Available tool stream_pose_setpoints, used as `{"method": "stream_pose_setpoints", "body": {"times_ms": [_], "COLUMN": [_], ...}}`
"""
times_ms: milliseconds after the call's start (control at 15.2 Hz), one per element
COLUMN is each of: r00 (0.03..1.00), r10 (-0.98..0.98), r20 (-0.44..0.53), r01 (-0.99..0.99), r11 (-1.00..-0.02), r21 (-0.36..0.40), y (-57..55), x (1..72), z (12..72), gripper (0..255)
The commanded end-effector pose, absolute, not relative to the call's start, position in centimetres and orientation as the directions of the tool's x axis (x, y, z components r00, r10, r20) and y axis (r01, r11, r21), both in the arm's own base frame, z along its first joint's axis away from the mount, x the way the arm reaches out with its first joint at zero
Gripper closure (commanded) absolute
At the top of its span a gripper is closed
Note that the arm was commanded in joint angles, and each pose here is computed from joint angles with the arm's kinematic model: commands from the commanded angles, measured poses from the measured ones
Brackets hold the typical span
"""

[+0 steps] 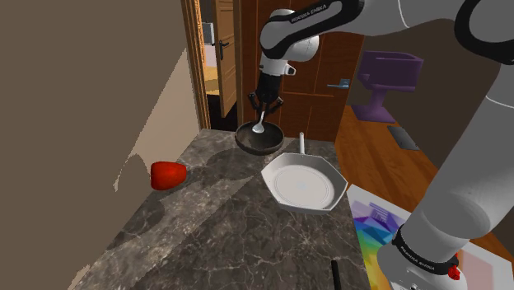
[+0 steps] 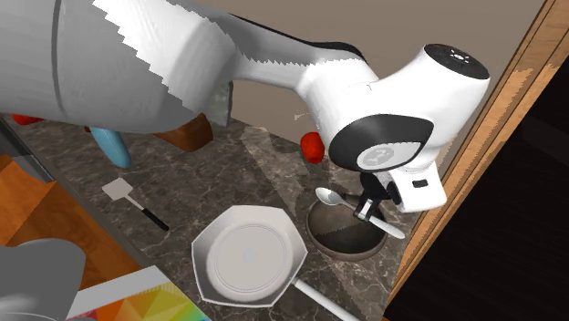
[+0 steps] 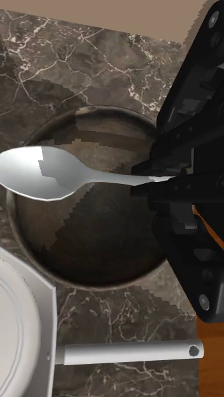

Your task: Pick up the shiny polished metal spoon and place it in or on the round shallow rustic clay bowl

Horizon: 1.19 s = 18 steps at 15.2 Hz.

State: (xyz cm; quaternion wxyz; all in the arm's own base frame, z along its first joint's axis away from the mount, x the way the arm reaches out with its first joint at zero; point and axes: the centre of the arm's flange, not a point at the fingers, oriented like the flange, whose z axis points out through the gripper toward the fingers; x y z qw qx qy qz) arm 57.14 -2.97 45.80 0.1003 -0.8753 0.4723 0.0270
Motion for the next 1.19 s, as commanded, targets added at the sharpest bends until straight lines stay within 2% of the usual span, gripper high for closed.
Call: {"method": "stream_pose_setpoints", "body": {"times_ms": [0,660,726,1122], "r00": [0.553,0.553,0.553,0.553], "r10": [-0.821,-0.821,-0.821,-0.821], "r20": [-0.142,-0.142,-0.142,-0.142], "r01": [-0.832,-0.832,-0.832,-0.832], "r11": [-0.534,-0.534,-0.534,-0.534], "r21": [-0.150,-0.150,-0.150,-0.150], "y": [-3.0,-3.0,-3.0,-3.3], "x": [57.2,57.2,57.2,57.1], "z": [44.7,43.5,43.5,44.8], "gripper": [255,255,0,0]}}
